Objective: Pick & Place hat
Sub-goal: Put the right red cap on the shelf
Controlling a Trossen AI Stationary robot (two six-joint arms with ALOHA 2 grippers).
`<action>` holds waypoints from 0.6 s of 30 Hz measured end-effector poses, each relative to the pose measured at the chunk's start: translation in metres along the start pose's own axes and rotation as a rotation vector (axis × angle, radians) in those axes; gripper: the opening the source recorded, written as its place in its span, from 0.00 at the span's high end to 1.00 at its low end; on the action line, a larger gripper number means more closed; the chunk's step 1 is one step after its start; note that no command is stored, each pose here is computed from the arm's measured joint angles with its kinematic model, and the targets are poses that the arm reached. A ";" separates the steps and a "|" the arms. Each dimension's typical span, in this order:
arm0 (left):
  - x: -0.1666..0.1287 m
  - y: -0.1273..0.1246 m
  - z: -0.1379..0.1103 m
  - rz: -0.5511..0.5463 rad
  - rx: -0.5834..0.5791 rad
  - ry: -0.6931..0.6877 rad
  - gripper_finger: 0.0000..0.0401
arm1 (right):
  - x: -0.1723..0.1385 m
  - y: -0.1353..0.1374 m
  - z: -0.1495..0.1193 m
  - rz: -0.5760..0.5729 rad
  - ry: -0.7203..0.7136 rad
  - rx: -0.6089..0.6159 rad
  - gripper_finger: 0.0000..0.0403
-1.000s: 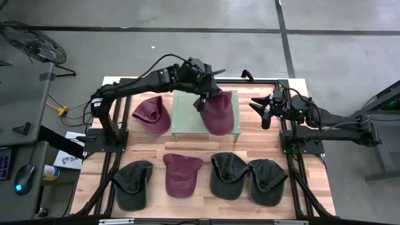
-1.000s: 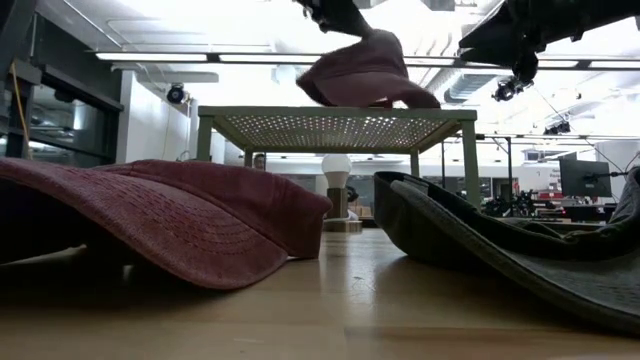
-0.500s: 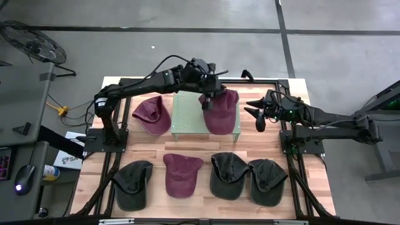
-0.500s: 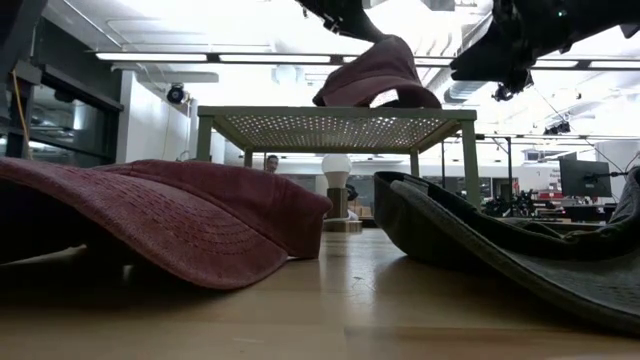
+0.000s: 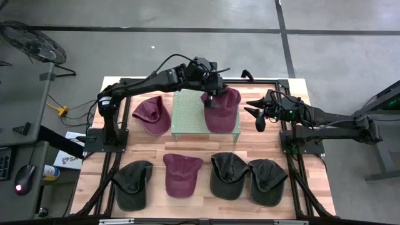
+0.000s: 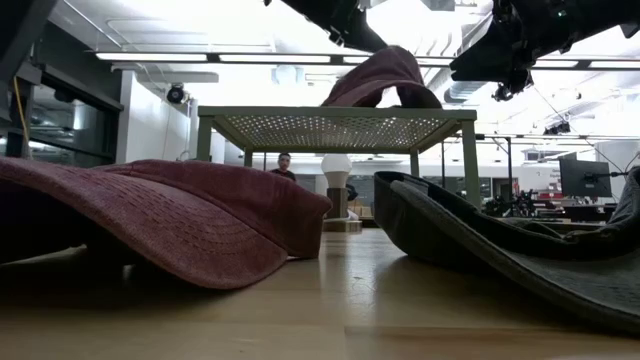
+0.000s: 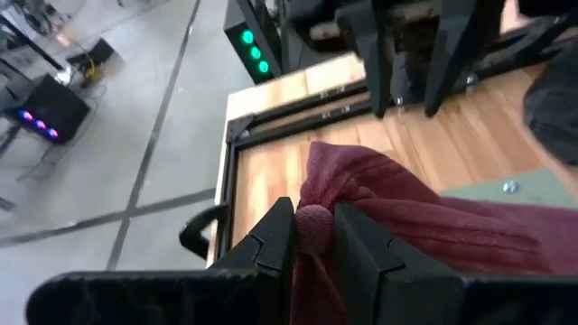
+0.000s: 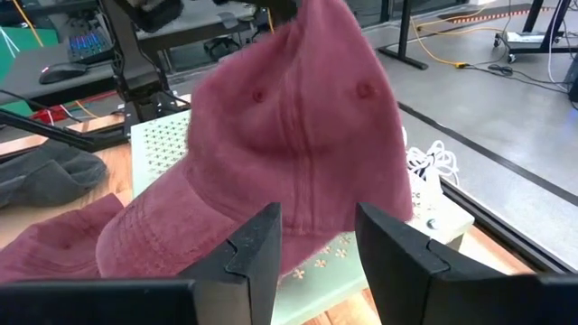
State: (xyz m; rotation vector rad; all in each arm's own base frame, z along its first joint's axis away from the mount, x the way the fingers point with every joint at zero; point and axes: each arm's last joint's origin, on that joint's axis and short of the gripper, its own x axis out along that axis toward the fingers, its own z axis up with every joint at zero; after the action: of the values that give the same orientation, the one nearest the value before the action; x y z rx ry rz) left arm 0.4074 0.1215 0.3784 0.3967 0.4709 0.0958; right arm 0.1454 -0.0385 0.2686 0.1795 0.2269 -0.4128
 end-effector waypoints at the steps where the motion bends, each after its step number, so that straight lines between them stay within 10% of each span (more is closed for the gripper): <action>1: 0.001 0.000 -0.001 0.008 -0.003 0.013 0.87 | 0.000 0.000 0.000 -0.001 0.000 0.000 0.67; 18: 0.018 0.003 -0.011 0.102 -0.061 0.064 0.84 | 0.000 -0.001 -0.003 -0.028 0.025 -0.004 0.67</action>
State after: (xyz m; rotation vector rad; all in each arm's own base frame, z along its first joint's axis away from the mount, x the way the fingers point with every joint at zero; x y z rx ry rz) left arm 0.4182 0.1314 0.3627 0.3587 0.5093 0.2216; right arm 0.1443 -0.0390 0.2659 0.1776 0.2550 -0.4378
